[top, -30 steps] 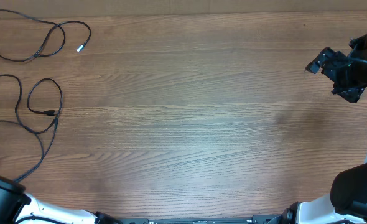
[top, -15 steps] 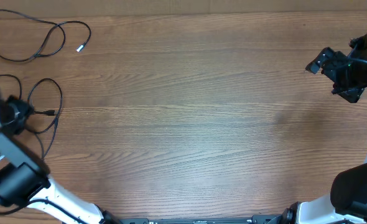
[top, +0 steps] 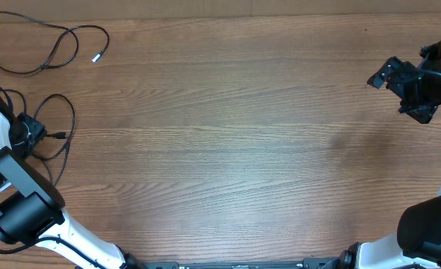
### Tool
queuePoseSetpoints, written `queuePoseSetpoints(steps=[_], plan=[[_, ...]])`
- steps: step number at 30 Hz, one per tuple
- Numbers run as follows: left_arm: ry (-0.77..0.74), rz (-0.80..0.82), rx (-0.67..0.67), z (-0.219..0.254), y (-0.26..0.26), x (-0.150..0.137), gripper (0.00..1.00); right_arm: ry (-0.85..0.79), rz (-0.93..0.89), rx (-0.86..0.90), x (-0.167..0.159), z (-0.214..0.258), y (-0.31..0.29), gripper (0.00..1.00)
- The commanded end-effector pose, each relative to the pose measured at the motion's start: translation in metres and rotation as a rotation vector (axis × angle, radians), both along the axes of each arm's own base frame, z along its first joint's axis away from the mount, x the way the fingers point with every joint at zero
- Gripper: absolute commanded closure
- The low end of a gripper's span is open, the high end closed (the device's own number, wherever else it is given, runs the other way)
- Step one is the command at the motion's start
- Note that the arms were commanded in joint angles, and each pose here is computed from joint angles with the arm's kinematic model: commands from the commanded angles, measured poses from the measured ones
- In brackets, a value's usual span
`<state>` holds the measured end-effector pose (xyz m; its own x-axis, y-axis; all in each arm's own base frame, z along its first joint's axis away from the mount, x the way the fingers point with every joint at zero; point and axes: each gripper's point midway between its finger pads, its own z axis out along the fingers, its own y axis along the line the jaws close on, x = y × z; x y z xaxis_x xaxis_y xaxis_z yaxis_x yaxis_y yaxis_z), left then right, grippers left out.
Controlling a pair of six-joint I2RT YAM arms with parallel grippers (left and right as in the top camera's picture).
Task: Untangle cables
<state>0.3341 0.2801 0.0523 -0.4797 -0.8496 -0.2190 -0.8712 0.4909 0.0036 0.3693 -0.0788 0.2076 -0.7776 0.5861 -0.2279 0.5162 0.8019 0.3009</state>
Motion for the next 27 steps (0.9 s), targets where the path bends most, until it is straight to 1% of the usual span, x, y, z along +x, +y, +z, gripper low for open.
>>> queuePoseSetpoints(steps=[1,5,10,14,15,19,22,24,27], plan=[[-0.010,0.001,0.028,0.003,0.004,0.002,0.53,-0.004,0.005,-0.001,0.001,0.000,0.000,0.00],[-0.015,0.004,0.032,-0.001,0.007,0.004,0.49,-0.004,0.005,-0.002,0.001,0.000,0.000,0.00],[0.002,0.025,0.031,-0.014,0.017,-0.001,0.49,-0.004,0.005,-0.002,0.001,0.000,0.000,0.00],[-0.015,0.045,0.047,-0.023,0.031,0.000,0.51,-0.004,0.005,-0.001,0.001,0.000,0.000,0.00],[-0.023,0.050,0.053,-0.024,0.034,0.001,0.50,-0.004,0.005,-0.002,0.001,0.000,0.000,0.00],[-0.099,0.068,0.059,-0.021,0.048,0.008,0.46,-0.004,0.005,-0.002,0.001,0.000,0.000,0.00],[-0.214,0.051,0.005,-0.017,0.049,0.024,0.47,-0.004,0.005,-0.002,0.001,0.000,0.000,0.00],[-0.283,0.043,-0.023,-0.012,0.049,0.033,0.45,-0.004,0.005,-0.001,0.001,0.000,0.000,0.00],[-0.274,0.098,0.007,-0.012,0.060,0.027,0.45,-0.004,0.005,-0.002,0.001,0.000,0.000,0.00]])
